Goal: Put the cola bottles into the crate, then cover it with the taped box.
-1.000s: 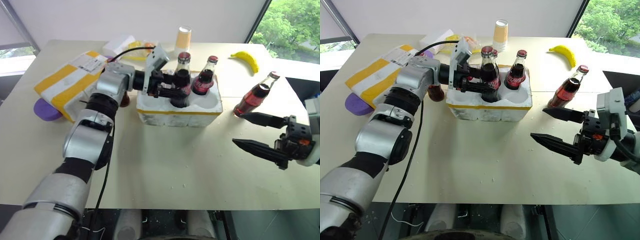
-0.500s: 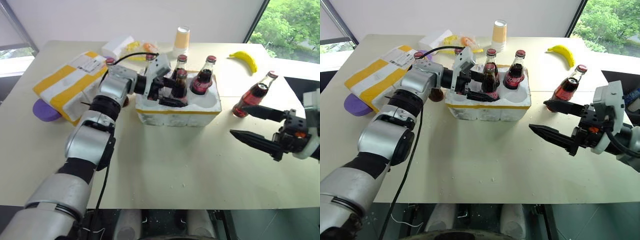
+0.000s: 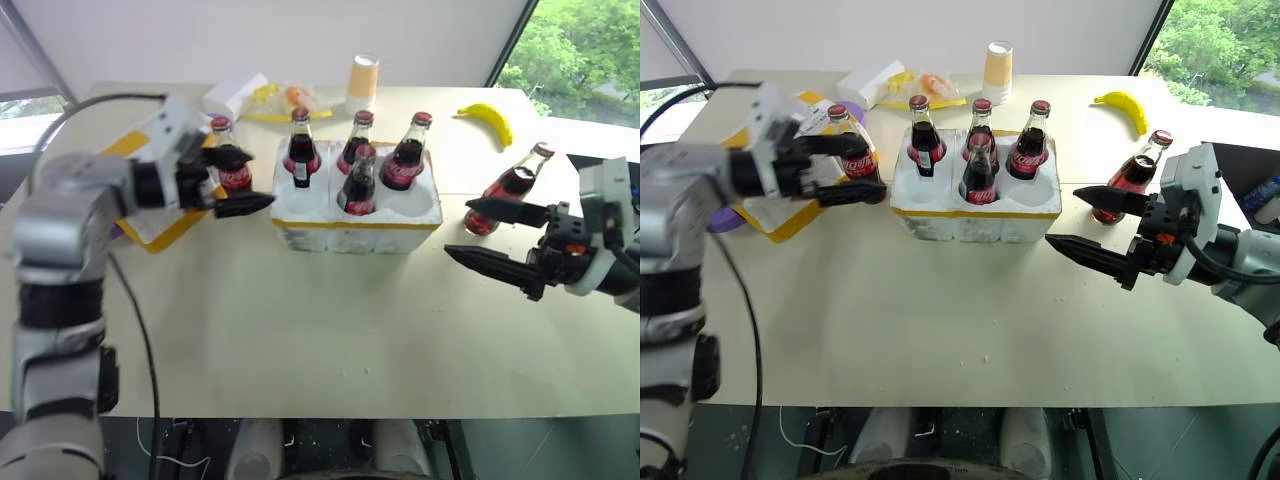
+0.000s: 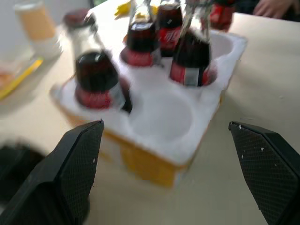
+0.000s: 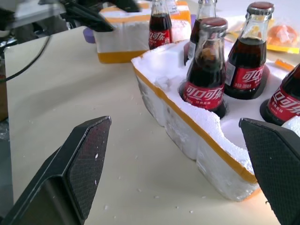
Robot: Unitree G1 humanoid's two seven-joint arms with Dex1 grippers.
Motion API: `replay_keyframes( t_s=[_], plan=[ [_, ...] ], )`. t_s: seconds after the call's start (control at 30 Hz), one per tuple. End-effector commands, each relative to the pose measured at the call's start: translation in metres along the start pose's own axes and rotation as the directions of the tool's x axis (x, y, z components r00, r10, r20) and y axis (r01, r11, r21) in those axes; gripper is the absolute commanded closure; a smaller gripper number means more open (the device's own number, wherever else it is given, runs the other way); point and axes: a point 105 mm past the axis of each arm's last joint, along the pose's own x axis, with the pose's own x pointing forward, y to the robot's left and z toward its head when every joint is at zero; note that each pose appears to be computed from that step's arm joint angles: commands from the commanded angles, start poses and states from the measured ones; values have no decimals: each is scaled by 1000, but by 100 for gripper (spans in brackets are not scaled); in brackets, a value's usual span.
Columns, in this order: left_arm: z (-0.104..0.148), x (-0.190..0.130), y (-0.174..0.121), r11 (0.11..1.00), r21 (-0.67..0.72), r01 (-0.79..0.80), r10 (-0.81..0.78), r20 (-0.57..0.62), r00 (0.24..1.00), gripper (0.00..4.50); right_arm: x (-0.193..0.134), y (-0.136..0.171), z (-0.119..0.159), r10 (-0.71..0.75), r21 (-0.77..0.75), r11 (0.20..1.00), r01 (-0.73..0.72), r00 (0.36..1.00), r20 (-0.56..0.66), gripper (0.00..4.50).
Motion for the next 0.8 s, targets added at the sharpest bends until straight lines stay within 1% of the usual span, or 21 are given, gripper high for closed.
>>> replay_keyframes(
  t_s=[0.03,0.13,0.23,0.33,0.43,0.57,0.8],
  plan=[
    [10,-15,6,982,-3,-190,190,41,981,3,1,-1,10,10,-44,999,-10,1000,20,0],
    [2,-11,19,939,-22,-342,343,44,938,3,5,-2,12,24,-47,999,-23,999,22,0],
    [-4,-1,26,899,-34,-437,438,60,897,3,7,-3,15,30,-54,998,-28,999,26,0],
    [-14,10,30,863,-75,-500,504,43,863,3,7,-4,17,29,-60,998,-28,999,26,0],
    [-23,19,33,847,-116,-519,525,27,851,3,7,-3,18,27,-64,998,-26,999,27,0],
    [-26,36,33,865,-122,-487,494,32,869,3,7,-1,19,26,-65,998,-24,999,31,0],
    [-34,54,55,867,-107,-488,493,28,870,3,7,-1,20,17,-62,998,-15,999,40,0]
  ],
)
